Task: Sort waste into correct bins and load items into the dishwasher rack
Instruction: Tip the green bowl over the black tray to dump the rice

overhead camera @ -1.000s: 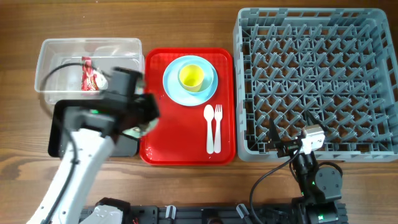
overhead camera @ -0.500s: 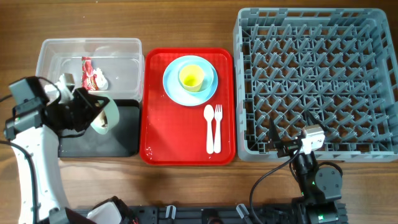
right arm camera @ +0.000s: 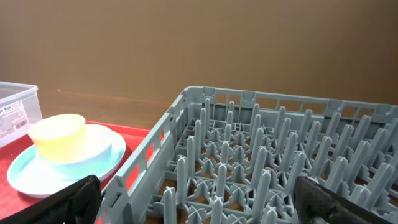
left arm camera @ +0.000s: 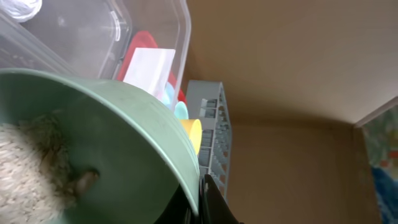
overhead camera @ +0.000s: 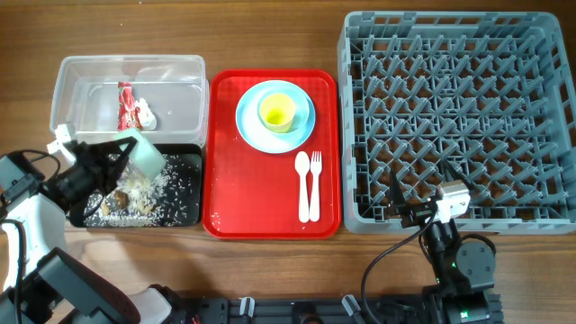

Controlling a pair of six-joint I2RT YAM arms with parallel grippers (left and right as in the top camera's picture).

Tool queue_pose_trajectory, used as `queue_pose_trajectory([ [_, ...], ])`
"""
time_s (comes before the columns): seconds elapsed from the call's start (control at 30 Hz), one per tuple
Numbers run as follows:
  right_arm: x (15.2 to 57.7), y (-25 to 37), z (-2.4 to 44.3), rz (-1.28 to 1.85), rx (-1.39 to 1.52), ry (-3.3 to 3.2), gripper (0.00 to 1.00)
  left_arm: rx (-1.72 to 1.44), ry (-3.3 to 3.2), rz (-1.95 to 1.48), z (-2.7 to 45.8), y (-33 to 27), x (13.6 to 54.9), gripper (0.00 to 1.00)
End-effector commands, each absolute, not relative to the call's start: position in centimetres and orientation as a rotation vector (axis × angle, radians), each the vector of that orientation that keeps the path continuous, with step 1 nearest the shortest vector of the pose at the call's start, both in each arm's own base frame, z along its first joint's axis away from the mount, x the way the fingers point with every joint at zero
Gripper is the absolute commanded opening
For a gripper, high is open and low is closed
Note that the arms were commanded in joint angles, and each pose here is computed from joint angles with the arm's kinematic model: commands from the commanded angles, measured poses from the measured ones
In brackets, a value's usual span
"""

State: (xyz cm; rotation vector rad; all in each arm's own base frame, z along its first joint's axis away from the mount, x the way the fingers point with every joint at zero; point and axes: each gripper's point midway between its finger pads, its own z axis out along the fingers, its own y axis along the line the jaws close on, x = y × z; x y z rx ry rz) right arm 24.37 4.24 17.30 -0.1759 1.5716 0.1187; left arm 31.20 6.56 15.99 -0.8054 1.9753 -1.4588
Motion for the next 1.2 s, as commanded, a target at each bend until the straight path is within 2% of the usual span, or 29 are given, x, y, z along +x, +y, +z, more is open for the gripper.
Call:
queue_pose_trajectory([
  [0.0, 24.3, 4.3, 17.4, 0.116, -0.189, 1.565, 1.0, -0.758, 1.898, -1.521, 17.1, 6.9, 30.8, 0.04],
  [0.2, 24.3, 4.3, 17.4, 0.117, -0.189, 1.565, 1.0, -0.777, 1.803, -1.545, 18.1, 8.6, 30.0, 0.04],
  [0.3, 24.3, 4.3, 17.4, 0.116, -0.189, 1.565, 1.0, -0.645, 1.718, -1.619, 19.7, 7.9, 29.4, 0.04],
  [0.73, 24.3, 4.3, 17.4, 0.117, -0.189, 1.565, 1.0, -0.626, 1.718, -1.602, 19.6, 7.8, 29.3, 0.04],
  [1.07, 24.3, 4.3, 17.4, 0.116, -0.189, 1.565, 1.0, -0.772, 1.697, -1.693, 19.3, 7.8, 28.9, 0.04],
  [1.17, 24.3, 4.3, 17.4, 0.116, -0.189, 1.565, 1.0, -0.696, 1.707, -1.636, 19.4, 8.2, 29.2, 0.04],
])
